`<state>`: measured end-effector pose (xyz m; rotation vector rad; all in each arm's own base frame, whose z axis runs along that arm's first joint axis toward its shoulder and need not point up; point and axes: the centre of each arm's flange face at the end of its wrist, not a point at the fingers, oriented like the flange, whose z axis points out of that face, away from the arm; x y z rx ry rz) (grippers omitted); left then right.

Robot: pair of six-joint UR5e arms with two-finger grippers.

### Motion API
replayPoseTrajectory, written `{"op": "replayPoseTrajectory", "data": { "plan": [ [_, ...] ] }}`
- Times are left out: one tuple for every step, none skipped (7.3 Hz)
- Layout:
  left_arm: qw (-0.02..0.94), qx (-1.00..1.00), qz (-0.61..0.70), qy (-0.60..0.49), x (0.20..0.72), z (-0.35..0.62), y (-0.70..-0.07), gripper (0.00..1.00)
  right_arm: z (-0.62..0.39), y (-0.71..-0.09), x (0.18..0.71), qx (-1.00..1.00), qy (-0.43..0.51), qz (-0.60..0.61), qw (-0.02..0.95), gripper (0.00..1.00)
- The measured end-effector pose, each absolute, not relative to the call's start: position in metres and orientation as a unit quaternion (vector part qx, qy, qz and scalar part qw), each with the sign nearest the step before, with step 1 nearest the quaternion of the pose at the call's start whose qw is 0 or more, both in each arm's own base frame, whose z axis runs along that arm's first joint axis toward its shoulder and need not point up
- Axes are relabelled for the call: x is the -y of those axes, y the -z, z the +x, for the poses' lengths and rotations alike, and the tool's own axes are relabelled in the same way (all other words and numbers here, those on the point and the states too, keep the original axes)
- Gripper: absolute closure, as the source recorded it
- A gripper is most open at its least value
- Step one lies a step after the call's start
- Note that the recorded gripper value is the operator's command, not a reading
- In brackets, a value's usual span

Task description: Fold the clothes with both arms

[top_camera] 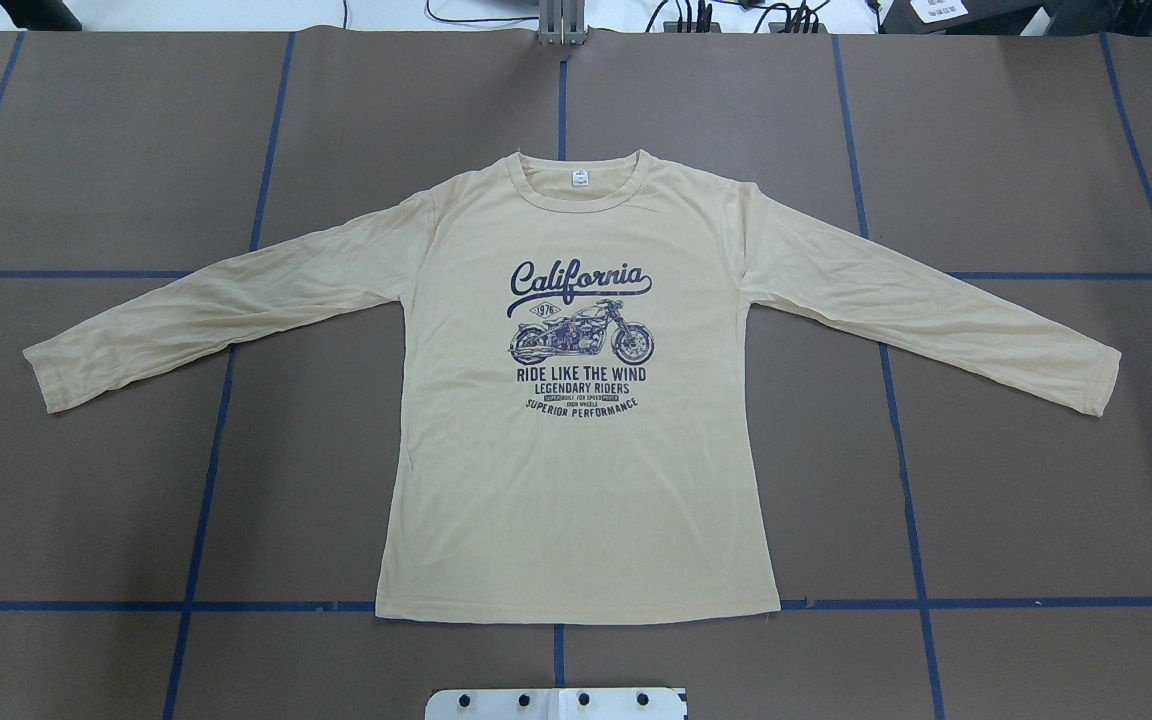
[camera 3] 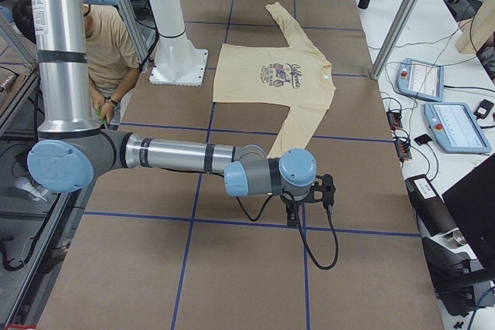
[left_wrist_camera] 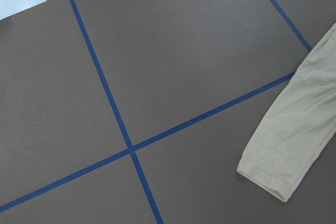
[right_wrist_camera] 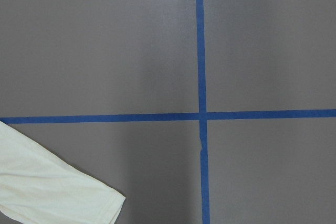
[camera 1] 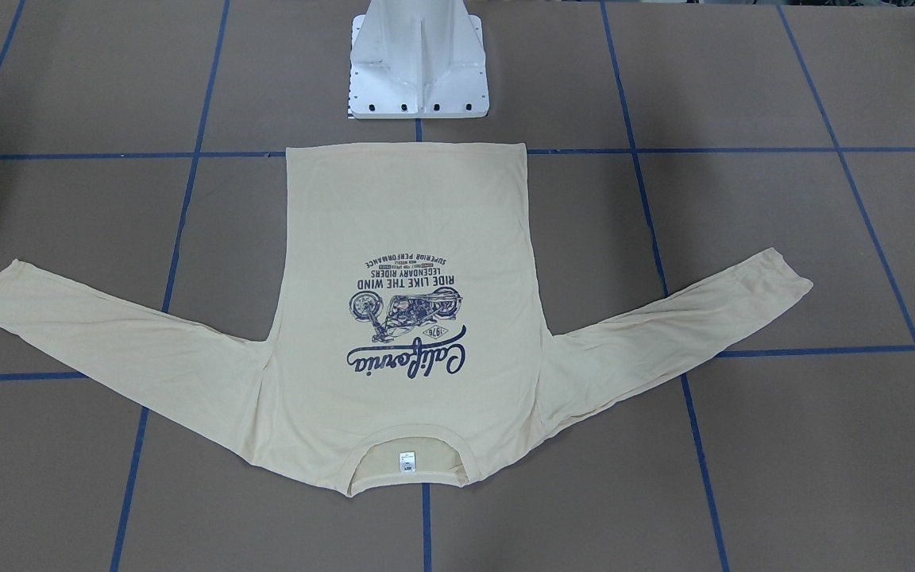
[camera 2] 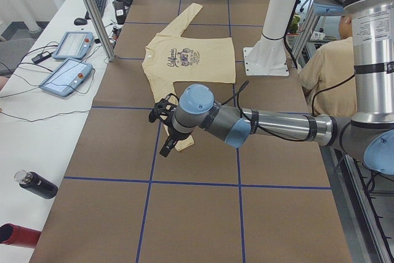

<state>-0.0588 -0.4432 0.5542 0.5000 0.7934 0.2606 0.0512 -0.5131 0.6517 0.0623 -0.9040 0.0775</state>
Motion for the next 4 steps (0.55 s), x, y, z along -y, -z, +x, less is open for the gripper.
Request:
{"op": "replayPoseTrajectory", "data": {
  "plan": [
    [0.885, -0.381, 0.235, -0.125, 0.452, -0.059, -0.558, 0.00, 0.051, -0.650, 0.512, 0.437, -0.039, 0.026, 0.898, 0.00],
    [0.885, -0.380, 0.235, -0.128, 0.457, -0.061, -0.560, 0.00, 0.050, -0.649, 0.509, 0.436, -0.039, 0.026, 0.899, 0.00],
    [0.886, -0.380, 0.234, -0.127, 0.456, -0.061, -0.562, 0.00, 0.050, -0.651, 0.505, 0.436, -0.037, 0.024, 0.899, 0.00],
    [0.887, -0.381, 0.229, -0.125, 0.452, -0.061, -0.567, 0.00, 0.050, -0.658, 0.498, 0.436, -0.039, 0.019, 0.899, 0.00]
  ]
}}
